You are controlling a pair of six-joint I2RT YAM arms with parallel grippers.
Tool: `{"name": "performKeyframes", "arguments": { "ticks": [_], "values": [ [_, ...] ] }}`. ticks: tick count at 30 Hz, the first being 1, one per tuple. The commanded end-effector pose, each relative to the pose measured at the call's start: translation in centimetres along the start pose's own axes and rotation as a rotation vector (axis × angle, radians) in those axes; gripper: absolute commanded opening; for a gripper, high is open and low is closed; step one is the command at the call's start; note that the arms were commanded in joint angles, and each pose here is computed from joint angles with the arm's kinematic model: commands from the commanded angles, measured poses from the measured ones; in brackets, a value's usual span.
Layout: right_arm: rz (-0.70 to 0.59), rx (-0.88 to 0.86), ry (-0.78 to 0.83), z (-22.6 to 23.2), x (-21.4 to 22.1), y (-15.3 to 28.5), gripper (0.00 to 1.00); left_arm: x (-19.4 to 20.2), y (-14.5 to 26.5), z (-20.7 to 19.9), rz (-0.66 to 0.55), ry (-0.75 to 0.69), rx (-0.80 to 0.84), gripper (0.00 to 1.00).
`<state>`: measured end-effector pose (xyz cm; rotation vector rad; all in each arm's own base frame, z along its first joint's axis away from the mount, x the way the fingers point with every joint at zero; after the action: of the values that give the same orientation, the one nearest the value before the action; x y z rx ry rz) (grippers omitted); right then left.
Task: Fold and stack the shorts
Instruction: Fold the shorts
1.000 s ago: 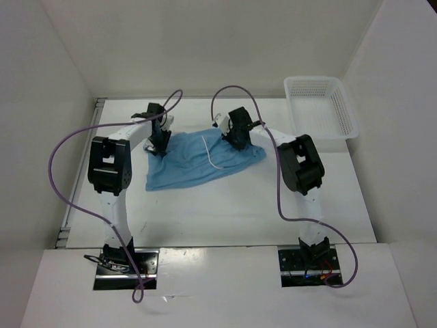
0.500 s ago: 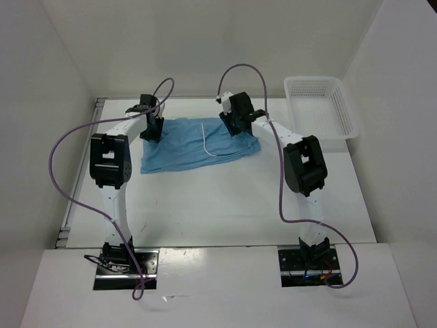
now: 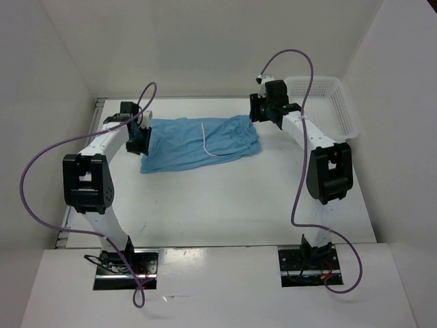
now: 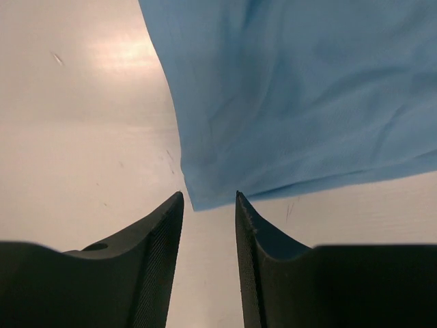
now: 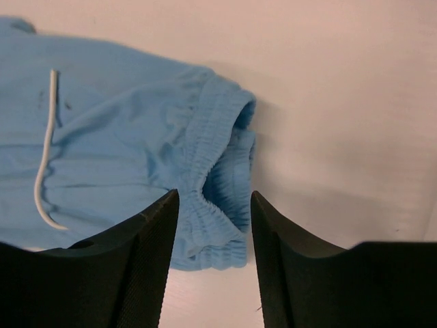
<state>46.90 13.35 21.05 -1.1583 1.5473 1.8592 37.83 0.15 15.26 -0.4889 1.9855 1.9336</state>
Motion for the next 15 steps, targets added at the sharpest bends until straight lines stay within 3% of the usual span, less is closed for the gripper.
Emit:
{"name": "performKeyframes", "arguments": {
  "ticks": [1,9,15],
  "values": [
    [0.033,-0.094,-0.044,0.6,1.3,-0.8,0.53,2.7,-0.8,0.3,0.102,0.023,0.045,0.44],
    [0.129,-0.224,-0.029,0.9,5.1,-2.1,0.62,4.6,-2.5,1.7,0.163,0.053,0.009,0.5],
    [0.188,-0.223,0.033,0.5,7.7,-3.2,0.64,3.3,-3.2,1.7,0.142,0.053,0.018,0.52]
  ]
}}
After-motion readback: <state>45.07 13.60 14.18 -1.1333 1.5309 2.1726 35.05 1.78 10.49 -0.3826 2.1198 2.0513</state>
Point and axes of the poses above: each gripper's point midway between its finger pads, its own y axis back along the fingers, its own z axis along the line the jaws close on, x = y × z, the point moved 7 cm from there along y, back along the fingers, and after that the axes turned 5 degrees about y, right-handed, at the moved point
